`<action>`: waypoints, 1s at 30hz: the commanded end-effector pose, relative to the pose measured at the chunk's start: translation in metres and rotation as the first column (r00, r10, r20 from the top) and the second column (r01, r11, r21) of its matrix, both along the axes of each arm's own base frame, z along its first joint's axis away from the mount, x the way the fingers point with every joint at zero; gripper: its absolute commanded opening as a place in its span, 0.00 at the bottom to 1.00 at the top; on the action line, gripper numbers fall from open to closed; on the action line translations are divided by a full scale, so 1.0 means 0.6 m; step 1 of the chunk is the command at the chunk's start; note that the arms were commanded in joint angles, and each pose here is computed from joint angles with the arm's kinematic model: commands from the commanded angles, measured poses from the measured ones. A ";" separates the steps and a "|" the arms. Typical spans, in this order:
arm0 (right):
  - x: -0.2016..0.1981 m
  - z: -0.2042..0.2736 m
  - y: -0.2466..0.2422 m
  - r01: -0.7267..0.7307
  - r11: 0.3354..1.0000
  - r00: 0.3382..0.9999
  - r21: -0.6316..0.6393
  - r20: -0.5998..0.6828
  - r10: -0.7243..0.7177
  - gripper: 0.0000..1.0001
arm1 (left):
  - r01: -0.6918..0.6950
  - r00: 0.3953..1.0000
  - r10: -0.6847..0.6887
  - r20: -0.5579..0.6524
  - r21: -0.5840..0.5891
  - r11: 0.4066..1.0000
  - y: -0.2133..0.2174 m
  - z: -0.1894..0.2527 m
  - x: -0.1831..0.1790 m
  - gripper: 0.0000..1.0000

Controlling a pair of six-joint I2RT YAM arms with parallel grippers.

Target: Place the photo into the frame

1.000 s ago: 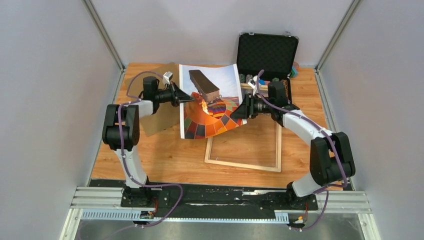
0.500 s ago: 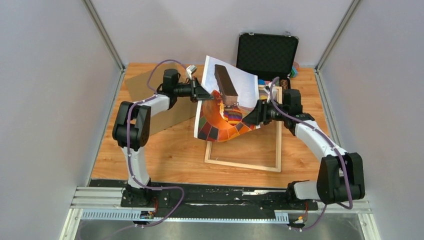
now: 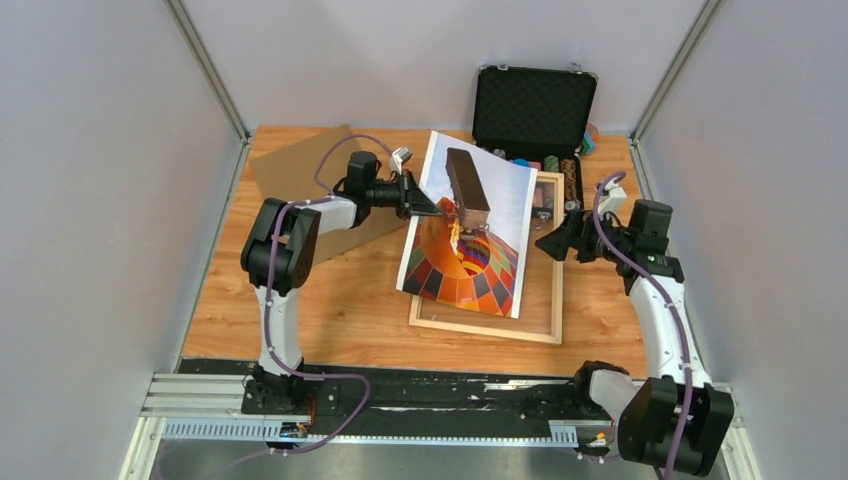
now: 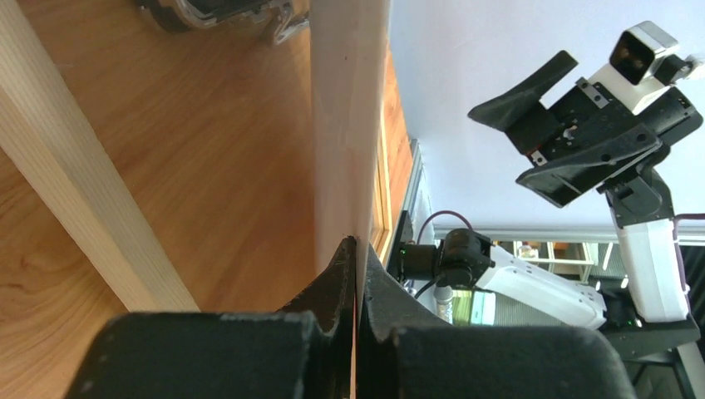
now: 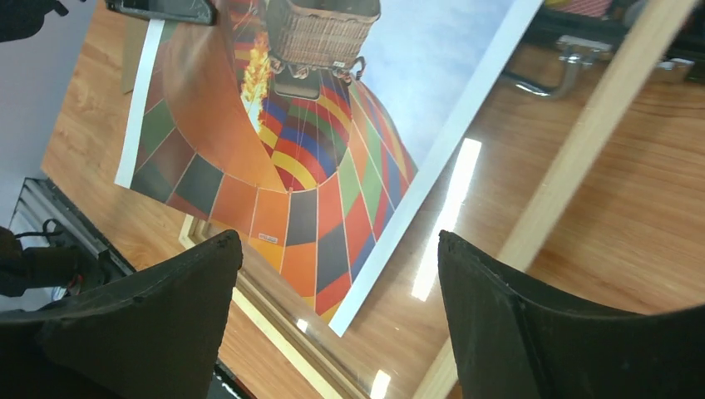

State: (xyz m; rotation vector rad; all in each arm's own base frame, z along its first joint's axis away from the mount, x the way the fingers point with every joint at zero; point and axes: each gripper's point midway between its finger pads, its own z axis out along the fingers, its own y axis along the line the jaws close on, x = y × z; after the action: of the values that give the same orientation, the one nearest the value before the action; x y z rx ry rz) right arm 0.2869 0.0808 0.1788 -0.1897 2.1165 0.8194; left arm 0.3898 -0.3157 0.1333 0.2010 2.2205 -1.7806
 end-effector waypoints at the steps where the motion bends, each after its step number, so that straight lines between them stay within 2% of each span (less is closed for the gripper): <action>1: 0.008 0.043 -0.036 0.051 0.997 0.995 -0.058 0.092 -0.045 0.86 | -0.006 0.999 0.006 0.041 -0.003 1.000 -0.020 -0.001 -0.005 0.00; 15: 0.042 0.029 -0.050 0.123 0.992 0.992 0.031 0.000 -0.123 0.84 | -0.065 0.995 0.064 -0.077 -0.010 0.998 -0.038 -0.030 -0.028 0.00; 30: 0.077 0.029 -0.062 0.154 0.987 0.988 0.056 0.001 -0.154 0.84 | -0.064 0.988 0.063 -0.138 -0.001 0.998 -0.068 -0.046 -0.047 0.00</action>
State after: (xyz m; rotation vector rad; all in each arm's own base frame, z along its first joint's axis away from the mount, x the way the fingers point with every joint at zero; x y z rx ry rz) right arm 0.3183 0.0502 0.1793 0.0131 2.1389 0.8121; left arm 0.3625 -0.3493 0.1067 -0.0032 2.3042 -1.8138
